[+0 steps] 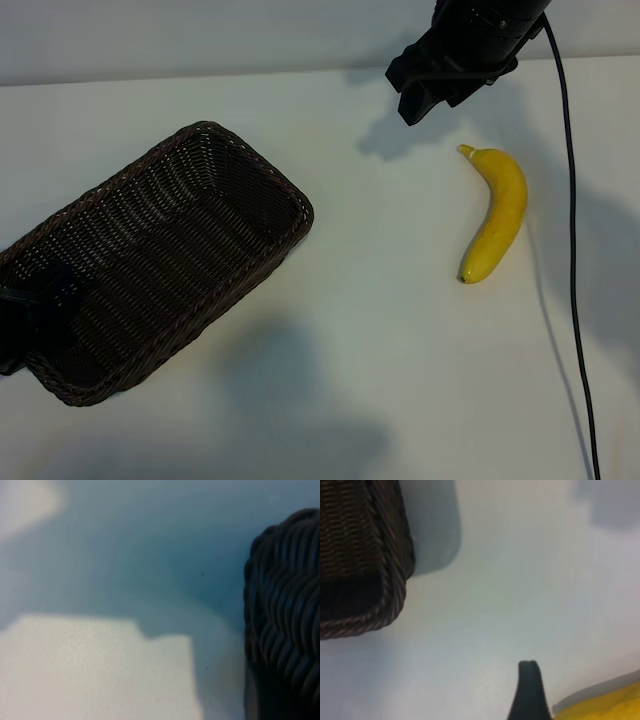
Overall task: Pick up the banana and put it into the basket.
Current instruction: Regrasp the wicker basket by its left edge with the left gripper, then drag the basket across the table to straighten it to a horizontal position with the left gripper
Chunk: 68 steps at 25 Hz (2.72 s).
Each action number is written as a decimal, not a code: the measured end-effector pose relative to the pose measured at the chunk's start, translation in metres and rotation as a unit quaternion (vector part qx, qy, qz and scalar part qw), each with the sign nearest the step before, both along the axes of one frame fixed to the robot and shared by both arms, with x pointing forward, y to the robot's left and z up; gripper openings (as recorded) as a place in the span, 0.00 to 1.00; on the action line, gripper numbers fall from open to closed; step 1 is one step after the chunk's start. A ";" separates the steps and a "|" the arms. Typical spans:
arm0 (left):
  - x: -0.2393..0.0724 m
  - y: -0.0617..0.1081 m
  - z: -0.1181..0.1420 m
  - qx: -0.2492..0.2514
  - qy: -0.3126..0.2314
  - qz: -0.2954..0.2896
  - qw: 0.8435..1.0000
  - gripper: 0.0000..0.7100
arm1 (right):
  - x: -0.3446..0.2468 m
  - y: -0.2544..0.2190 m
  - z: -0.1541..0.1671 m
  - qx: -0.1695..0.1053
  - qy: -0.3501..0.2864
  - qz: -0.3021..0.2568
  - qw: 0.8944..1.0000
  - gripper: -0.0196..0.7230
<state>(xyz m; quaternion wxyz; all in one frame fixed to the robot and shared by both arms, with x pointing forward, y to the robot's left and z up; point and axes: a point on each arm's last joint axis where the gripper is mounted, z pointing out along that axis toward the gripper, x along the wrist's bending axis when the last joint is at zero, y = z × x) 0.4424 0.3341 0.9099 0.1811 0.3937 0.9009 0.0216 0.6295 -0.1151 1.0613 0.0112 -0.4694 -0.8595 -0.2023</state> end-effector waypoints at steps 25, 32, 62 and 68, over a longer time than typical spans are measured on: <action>0.015 -0.014 0.015 -0.043 -0.049 -0.144 0.987 0.23 | 0.000 0.000 0.000 0.000 0.000 0.000 1.000 0.75; 0.047 -0.007 0.052 -0.023 -0.077 -0.192 0.978 0.23 | 0.000 0.000 0.000 0.000 0.000 0.000 1.000 0.75; 0.143 -0.003 0.054 -0.044 -0.036 -0.351 0.935 0.23 | 0.000 0.000 0.000 0.001 0.001 -0.002 1.000 0.75; 0.168 -0.033 0.057 -0.043 -0.043 -0.381 0.923 0.23 | 0.000 0.000 0.000 0.001 0.001 -0.002 1.000 0.75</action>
